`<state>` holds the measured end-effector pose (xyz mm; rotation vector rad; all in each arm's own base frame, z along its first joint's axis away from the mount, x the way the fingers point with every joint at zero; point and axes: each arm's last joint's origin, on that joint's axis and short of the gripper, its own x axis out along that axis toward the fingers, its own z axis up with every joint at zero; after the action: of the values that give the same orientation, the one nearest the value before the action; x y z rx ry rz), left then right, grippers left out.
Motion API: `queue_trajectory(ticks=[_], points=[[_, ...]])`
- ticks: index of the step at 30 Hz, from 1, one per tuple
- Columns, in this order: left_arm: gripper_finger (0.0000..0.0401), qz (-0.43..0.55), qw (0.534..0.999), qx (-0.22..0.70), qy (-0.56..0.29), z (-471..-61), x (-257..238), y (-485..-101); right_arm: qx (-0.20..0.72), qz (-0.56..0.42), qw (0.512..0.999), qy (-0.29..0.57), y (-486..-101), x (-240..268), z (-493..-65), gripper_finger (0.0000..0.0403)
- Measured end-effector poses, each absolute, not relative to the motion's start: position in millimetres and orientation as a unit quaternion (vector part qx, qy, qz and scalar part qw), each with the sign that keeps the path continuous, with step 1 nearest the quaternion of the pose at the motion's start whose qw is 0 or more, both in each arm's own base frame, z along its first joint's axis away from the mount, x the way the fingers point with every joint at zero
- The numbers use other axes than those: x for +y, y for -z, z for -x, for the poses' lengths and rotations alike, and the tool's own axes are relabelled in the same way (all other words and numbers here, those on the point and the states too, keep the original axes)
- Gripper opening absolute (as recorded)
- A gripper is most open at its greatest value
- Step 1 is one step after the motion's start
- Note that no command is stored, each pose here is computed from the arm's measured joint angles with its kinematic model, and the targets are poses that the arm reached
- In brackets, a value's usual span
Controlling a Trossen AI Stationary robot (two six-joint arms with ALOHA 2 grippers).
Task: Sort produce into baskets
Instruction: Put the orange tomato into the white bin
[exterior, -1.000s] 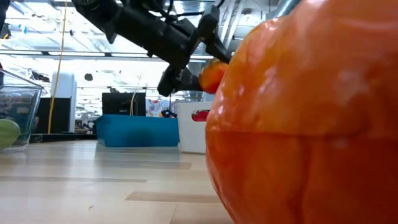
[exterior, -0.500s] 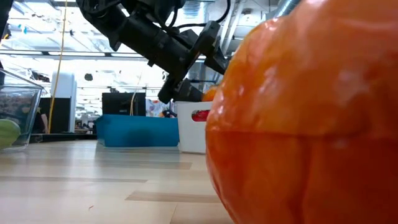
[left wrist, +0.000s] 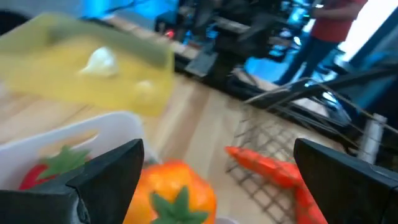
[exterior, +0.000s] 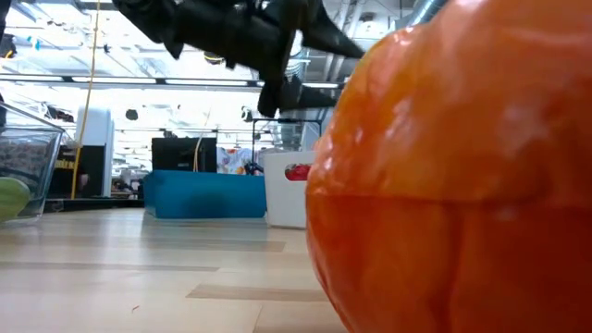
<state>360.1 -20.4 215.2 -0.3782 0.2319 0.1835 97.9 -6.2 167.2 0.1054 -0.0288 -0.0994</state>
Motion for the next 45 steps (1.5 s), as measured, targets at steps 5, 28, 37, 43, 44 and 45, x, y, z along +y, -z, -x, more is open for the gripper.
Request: queue_trajectory(ticks=[5, 28, 37, 43, 44, 45], points=[[0.04, 0.157, 0.981, 0.103, -0.05, -353, -35, -232, -0.014, -0.053, 0.997, 0.05, -167, -6, -98, 0.0265], [0.04, 0.002, 0.986, 0.169, 0.01, -345, -152, -255, -0.014, -0.053, 0.997, 0.05, -167, -6, -98, 0.0265], [0.04, -0.026, 0.922, 0.386, -0.009, -386, -187, -270, -0.014, -0.053, 0.997, 0.05, -167, -6, -98, 0.0265], [0.04, 0.052, 0.897, 0.434, -0.059, -413, -204, -276, -0.014, -0.053, 0.997, 0.05, -167, -6, -98, 0.0265], [0.04, 0.083, 0.896, 0.431, -0.075, -418, -203, -280, -0.014, -0.053, 0.997, 0.05, -167, -6, -98, 0.0265], [0.04, 0.116, 0.894, 0.424, -0.091, -423, -201, -284, -0.014, -0.053, 0.997, 0.05, -167, -6, -98, 0.0265]])
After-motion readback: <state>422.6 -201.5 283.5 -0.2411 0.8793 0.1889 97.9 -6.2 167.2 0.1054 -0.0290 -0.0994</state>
